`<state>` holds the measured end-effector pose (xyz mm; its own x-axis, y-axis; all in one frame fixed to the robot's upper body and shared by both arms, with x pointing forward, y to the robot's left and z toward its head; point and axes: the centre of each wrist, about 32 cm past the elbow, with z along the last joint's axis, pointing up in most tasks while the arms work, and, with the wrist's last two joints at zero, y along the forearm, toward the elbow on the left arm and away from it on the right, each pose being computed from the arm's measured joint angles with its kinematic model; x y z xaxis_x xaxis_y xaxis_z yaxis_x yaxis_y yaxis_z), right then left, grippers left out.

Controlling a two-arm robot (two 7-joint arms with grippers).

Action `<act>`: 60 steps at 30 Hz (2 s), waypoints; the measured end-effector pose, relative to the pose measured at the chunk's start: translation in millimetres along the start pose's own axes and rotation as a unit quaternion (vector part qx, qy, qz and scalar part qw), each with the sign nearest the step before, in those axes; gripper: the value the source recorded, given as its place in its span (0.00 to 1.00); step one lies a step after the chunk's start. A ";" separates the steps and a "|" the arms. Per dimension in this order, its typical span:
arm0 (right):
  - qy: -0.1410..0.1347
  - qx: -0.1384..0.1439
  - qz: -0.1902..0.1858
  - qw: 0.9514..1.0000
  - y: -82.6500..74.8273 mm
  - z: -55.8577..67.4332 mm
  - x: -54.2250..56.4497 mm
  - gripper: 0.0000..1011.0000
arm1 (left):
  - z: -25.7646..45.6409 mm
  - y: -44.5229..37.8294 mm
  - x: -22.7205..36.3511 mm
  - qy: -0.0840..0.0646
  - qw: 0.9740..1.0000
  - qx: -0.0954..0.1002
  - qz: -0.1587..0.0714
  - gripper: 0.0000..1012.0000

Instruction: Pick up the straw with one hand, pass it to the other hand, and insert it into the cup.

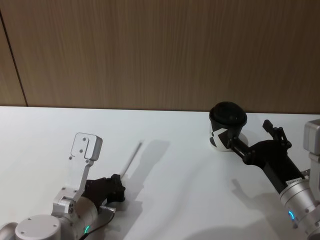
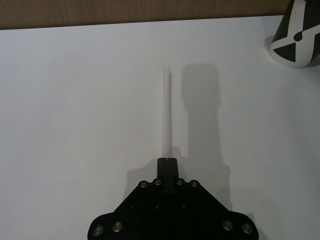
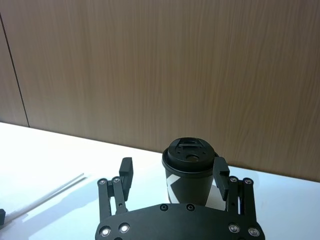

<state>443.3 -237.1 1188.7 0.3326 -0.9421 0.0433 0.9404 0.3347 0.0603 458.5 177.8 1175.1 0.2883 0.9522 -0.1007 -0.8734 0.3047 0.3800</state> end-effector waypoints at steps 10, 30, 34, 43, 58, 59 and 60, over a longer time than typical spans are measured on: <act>0.000 0.000 0.000 1.000 0.0 0.0 0.0 0.99 | 3.9 -2.9 -0.7 -0.003 1.000 -0.015 -0.008 0.00; 0.000 0.000 0.000 1.000 0.0 0.0 0.0 0.99 | 35.3 0.8 5.2 -0.046 0.990 -0.115 -0.066 0.00; 0.000 0.000 0.000 1.000 0.0 0.0 0.0 0.99 | 44.7 2.7 6.9 -0.059 0.985 -0.139 -0.079 0.00; 0.000 0.000 0.000 1.000 0.0 0.0 0.0 0.99 | 69.8 3.5 8.5 -0.091 0.969 -0.197 -0.118 0.00; 0.000 0.000 0.000 1.000 0.0 0.0 0.0 0.99 | 99.0 -8.3 2.9 -0.137 0.938 -0.263 -0.183 0.00; 0.000 0.000 0.000 1.000 0.0 0.0 0.0 0.99 | 101.2 -10.0 1.8 -0.140 0.935 -0.267 -0.188 0.00; 0.000 0.000 0.000 1.000 0.0 0.0 0.0 0.99 | 102.0 -10.7 1.4 -0.142 0.933 -0.269 -0.190 0.00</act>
<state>443.3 -237.1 1188.7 0.3326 -0.9421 0.0432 0.9404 0.3347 0.0604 508.2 173.7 1264.8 0.6437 0.7520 0.1417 -0.7351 0.6591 -0.1586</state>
